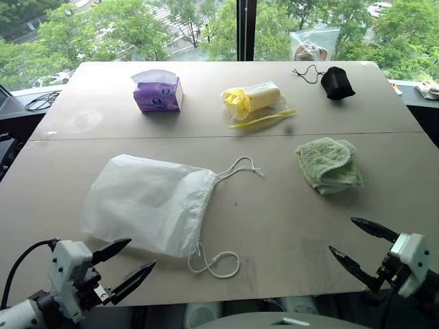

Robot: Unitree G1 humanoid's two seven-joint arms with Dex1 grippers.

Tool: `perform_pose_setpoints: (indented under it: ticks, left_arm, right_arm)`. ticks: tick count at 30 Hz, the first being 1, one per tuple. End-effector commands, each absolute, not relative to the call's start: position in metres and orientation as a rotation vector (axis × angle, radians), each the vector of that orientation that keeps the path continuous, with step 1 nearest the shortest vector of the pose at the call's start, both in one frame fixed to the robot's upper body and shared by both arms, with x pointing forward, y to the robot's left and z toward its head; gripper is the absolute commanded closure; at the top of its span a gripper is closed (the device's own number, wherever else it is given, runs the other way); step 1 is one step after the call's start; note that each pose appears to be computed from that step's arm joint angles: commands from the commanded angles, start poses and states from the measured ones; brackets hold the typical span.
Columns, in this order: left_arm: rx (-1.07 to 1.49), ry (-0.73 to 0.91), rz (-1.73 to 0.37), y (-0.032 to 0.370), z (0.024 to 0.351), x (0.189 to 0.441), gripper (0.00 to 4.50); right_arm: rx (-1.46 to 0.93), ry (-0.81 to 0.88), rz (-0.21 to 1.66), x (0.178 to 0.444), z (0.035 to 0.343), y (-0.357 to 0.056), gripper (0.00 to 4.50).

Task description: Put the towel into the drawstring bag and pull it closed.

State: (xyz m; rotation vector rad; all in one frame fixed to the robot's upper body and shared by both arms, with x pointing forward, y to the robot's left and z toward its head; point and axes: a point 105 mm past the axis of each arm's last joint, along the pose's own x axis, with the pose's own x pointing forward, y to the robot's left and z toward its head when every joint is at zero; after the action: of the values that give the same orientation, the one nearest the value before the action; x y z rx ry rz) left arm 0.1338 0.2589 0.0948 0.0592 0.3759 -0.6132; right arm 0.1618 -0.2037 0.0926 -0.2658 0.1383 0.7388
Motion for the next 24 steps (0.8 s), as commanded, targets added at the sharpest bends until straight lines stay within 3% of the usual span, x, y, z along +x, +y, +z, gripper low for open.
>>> perform_pose_setpoints:
  ticks: [1,4,7,12,21,24]
  left_arm:
    - [0.052,0.319,-0.666,0.239,0.107,0.145,0.04]
    - [0.005,0.239,-0.755,0.196,0.132,0.171,0.04]
    - [0.034,0.277,-0.767,0.178,0.139,0.188,0.04]
    - [0.145,0.453,-0.704,0.168,0.129,0.211,0.04]
    - [0.334,0.524,-0.61,0.157,0.106,0.24,0.04]
    - [0.387,0.526,-0.627,0.158,0.101,0.242,1.0]
  right_arm:
    - [-0.284,0.071,0.785,0.164,0.107,-0.199,0.02]
    - [-0.279,-0.003,0.905,0.166,0.123,-0.182,0.02]
    - [-0.281,-0.041,0.984,0.166,0.135,-0.171,0.02]
    - [-0.3,-0.054,1.064,0.167,0.144,-0.162,0.02]
    - [-0.315,-0.057,1.037,0.172,0.146,-0.162,0.02]
    - [-0.319,-0.055,1.025,0.174,0.147,-0.161,0.0]
